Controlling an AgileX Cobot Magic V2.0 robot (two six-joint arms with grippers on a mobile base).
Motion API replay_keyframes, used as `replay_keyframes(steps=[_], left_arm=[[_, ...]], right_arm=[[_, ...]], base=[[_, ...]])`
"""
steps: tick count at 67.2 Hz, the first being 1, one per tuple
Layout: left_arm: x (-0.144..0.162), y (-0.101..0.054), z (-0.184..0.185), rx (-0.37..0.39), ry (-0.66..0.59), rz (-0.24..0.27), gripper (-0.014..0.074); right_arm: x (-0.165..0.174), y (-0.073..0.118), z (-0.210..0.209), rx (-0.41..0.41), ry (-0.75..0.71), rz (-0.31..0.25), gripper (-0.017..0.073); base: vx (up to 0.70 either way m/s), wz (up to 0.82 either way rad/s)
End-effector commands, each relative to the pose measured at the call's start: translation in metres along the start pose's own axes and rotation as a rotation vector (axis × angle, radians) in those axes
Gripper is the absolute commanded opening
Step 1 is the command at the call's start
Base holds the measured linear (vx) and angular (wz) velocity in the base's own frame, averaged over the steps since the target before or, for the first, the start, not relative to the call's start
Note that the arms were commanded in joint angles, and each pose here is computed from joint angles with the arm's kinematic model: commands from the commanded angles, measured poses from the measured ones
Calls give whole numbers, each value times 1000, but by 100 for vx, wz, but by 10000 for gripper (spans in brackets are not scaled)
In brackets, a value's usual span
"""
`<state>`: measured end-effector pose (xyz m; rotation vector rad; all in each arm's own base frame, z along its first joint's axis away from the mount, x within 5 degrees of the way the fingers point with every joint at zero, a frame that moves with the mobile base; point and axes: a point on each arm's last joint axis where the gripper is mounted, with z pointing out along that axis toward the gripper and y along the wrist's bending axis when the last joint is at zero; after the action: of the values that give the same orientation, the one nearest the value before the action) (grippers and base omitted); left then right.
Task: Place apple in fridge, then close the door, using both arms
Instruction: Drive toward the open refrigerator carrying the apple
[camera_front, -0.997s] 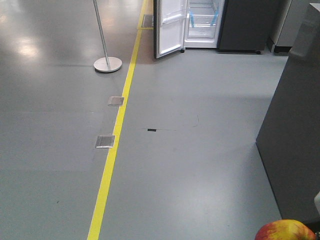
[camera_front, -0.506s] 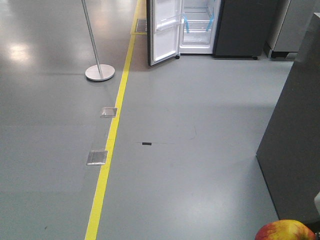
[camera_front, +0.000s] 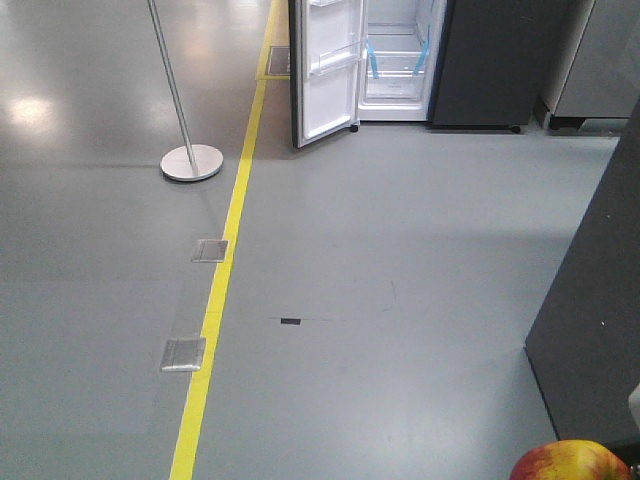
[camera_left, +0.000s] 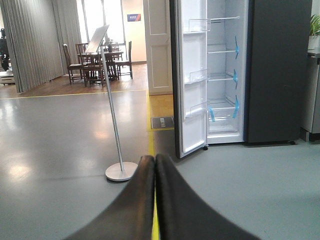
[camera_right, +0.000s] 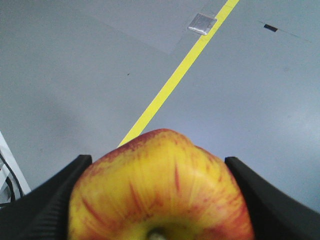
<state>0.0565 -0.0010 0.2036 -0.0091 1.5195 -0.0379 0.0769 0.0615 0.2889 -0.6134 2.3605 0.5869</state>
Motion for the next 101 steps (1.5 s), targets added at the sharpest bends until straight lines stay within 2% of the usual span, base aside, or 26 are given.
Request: replay_keyframes(steps=[1, 101], left_arm=[[-13, -1, -2, 7, -102, -9, -6], [-13, -1, -2, 7, -102, -9, -6]], right_arm=[[-11, 3, -6, -9, -79, 3, 24], [-11, 3, -6, -8, -79, 3, 24]], base=[[30, 0], [32, -1]])
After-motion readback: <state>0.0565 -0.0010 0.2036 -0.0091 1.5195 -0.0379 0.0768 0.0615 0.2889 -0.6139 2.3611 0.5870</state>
